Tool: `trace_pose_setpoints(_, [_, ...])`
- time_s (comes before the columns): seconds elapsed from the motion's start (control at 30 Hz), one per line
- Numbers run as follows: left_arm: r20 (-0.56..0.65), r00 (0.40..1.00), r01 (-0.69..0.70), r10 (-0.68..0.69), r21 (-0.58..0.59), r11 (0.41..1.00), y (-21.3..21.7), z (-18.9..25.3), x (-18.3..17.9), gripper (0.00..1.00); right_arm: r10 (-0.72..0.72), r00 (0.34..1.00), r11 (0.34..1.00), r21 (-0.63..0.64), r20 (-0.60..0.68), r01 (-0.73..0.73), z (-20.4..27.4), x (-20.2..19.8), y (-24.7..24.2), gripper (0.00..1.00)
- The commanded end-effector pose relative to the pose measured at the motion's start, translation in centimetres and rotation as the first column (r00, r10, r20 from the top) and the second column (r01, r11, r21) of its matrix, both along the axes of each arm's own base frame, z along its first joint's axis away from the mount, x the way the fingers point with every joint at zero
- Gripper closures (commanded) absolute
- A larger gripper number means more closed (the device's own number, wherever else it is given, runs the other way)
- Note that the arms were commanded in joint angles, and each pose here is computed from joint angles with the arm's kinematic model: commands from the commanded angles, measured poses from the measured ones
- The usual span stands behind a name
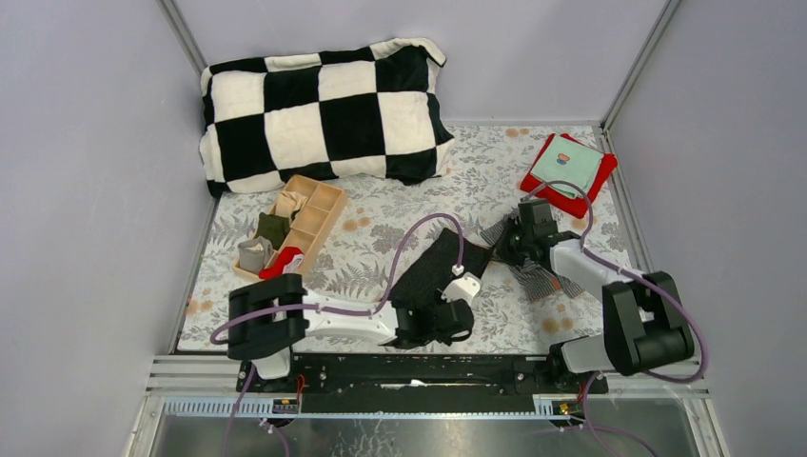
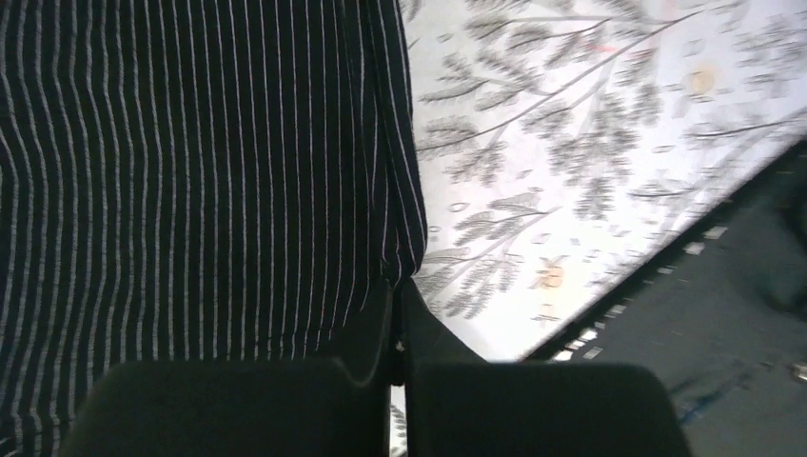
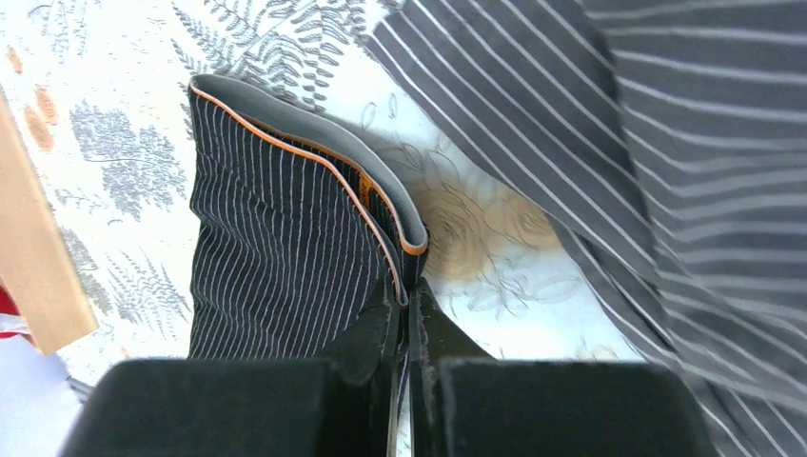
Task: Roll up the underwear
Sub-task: Fold the underwear at the center of the board.
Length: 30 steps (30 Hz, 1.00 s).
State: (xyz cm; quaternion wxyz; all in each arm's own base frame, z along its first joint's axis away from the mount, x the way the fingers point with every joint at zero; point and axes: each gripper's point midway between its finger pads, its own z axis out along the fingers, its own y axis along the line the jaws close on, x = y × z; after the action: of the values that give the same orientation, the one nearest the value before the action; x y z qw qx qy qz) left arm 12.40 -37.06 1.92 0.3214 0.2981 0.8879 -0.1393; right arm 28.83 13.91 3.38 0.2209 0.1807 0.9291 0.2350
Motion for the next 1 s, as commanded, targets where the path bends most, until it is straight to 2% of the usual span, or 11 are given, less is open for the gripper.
trace_pose_setpoints(0.0, [-0.071, 0.991, 0.098, -0.111, -0.167, 0.981, -3.0, 3.5, -2.7, 1.00, -0.046, 0.999, 0.985, -0.165, 0.007, 0.047, 1.4, -1.3, -3.4, 1.00])
trace_pose_setpoints(0.23, [-0.081, 0.989, 0.095, -0.123, -0.295, 0.951, -4.3, 6.5, -3.3, 1.00, -0.048, 0.998, 0.948, -0.318, -0.036, 0.034, 3.4, -3.3, -6.2, 1.00])
trace_pose_setpoints(0.4, [-0.091, 0.991, 0.065, -0.100, -0.332, 0.941, -3.9, 7.2, -2.9, 1.00, -0.043, 0.997, 0.925, -0.379, -0.059, 0.018, 5.0, -3.6, -6.9, 1.00])
trace_pose_setpoints(0.73, [-0.125, 0.991, -0.015, -0.036, -0.387, 0.922, -1.5, 7.3, -1.0, 1.00, 0.034, 0.997, 0.901, -0.431, -0.062, -0.058, 5.2, -1.1, -2.0, 1.00])
trace_pose_setpoints(0.97, [-0.133, 0.991, -0.069, 0.017, -0.403, 0.912, 0.8, 7.1, -0.1, 1.00, 0.052, 0.997, 0.886, -0.457, -0.062, -0.075, 5.5, 0.7, -0.6, 1.00])
